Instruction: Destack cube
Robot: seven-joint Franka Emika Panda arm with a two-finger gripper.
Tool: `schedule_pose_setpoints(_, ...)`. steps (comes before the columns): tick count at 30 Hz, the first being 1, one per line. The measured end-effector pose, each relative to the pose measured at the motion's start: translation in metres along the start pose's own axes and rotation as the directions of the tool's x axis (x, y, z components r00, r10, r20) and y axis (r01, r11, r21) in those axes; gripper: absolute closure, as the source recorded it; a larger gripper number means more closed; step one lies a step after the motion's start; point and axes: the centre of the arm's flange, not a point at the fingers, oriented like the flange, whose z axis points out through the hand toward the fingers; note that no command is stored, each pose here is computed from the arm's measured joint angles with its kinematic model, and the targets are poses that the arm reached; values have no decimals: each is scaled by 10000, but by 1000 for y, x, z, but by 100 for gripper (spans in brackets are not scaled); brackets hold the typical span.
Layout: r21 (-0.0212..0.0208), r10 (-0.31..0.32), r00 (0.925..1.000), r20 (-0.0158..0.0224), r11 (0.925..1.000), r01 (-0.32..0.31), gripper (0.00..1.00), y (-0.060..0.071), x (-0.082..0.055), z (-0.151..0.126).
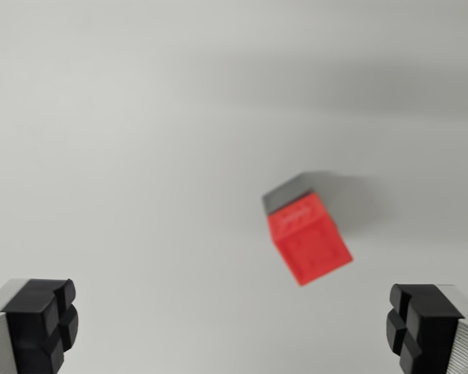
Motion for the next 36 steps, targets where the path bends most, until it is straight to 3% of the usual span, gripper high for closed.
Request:
schedule_pose_setpoints(12,-1,-5,10000,1,10000,5,0,0,0,0)
schedule_pose_setpoints(19,-26,-110,9999,27,9999,110,0,2,0,4)
schedule_pose_setpoints(23,-19,-230,9997,22,9997,230,0,4,0,8)
schedule_pose_setpoints(36,-11,-919,9958,54,9958,919,0,18,-1,30)
